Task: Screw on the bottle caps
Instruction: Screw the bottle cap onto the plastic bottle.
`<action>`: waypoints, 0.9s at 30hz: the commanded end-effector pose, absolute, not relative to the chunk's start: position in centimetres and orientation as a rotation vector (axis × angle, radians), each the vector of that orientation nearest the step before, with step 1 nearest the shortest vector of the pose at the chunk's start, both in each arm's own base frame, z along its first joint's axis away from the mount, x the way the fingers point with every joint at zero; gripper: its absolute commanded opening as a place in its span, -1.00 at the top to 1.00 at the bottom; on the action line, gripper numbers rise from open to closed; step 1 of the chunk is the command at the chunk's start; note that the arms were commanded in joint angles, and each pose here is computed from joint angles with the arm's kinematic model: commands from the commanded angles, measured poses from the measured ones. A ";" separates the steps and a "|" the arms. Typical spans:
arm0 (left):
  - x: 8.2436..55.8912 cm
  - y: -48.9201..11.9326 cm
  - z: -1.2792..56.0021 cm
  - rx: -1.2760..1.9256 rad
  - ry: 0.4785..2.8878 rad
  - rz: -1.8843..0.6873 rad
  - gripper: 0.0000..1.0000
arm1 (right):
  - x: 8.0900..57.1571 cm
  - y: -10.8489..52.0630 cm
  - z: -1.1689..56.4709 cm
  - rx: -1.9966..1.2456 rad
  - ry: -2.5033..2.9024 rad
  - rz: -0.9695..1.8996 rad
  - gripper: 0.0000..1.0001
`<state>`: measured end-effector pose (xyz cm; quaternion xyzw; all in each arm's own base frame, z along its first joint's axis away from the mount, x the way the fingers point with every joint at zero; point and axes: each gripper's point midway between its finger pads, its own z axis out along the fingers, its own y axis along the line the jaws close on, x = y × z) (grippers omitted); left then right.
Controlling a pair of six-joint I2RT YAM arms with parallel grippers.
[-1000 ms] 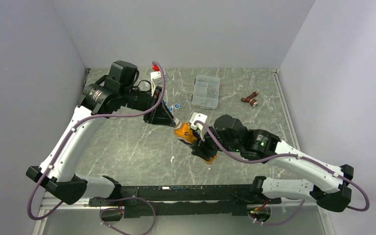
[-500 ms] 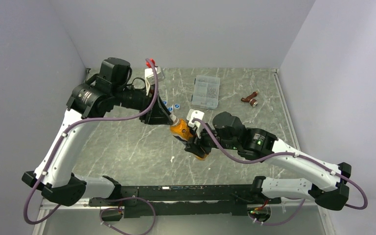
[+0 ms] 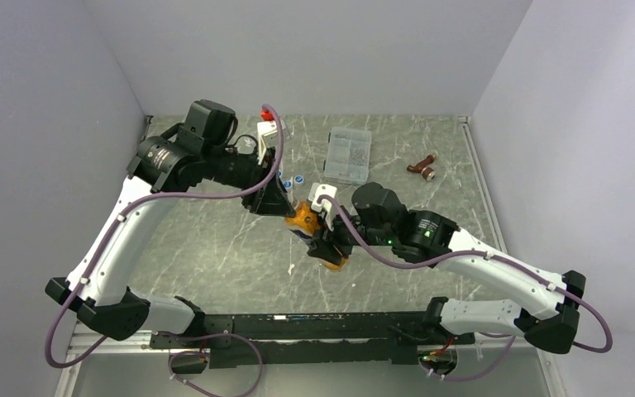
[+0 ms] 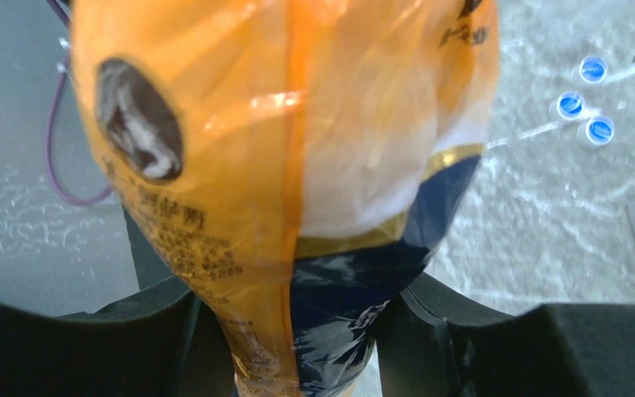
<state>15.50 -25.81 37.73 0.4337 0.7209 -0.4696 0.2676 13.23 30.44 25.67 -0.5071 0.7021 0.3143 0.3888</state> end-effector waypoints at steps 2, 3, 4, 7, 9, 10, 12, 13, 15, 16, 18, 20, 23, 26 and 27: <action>14.6 -25.8 37.5 1.205 1.968 -1.260 -0.08 | 14.1 33.3 35.0 -1.160 1.416 0.935 0.57; 14.7 -25.8 37.6 1.202 1.964 -1.253 -0.16 | 14.1 33.4 34.9 -1.160 1.416 0.935 0.57; 14.8 -25.7 37.9 1.196 1.956 -1.242 -0.24 | 14.2 33.4 35.0 -1.158 1.414 0.934 0.57; 15.1 -25.7 38.8 1.179 1.922 -1.219 -0.46 | 14.4 33.5 35.0 -1.148 1.415 0.933 0.57; 15.3 -25.7 39.3 1.169 1.906 -1.201 -0.51 | 14.3 33.6 34.9 -1.150 1.416 0.937 0.57; 15.5 -25.6 39.4 1.163 1.903 -1.190 -0.51 | 14.3 33.6 34.7 -1.152 1.420 0.938 0.57; 15.8 -25.7 39.7 1.154 1.903 -1.173 -0.51 | 14.3 33.7 34.4 -1.155 1.429 0.940 0.57; 15.9 -25.7 39.8 1.152 1.901 -1.169 -0.52 | 14.3 33.7 34.3 -1.155 1.433 0.941 0.58; 16.2 -25.7 39.9 1.143 1.897 -1.158 -0.52 | 14.3 33.6 34.2 -1.149 1.434 0.945 0.57; 16.3 -25.7 40.0 1.139 1.896 -1.153 -0.52 | 14.3 33.6 34.1 -1.146 1.437 0.946 0.57; 16.5 -25.7 40.1 1.128 1.895 -1.138 -0.53 | 14.3 33.6 33.9 -1.143 1.441 0.949 0.57; 16.7 -25.6 40.3 1.120 1.893 -1.126 -0.52 | 14.3 33.7 33.6 -1.142 1.449 0.951 0.57; 17.0 -25.5 40.6 1.104 1.893 -1.101 -0.52 | 14.3 33.7 33.4 -1.136 1.454 0.958 0.57; 17.2 -25.4 40.7 1.097 1.893 -1.085 -0.51 | 14.4 33.8 33.2 -1.134 1.462 0.955 0.57; 17.4 -25.3 40.7 1.091 1.895 -1.075 -0.51 | 14.4 33.8 33.2 -1.134 1.462 0.956 0.58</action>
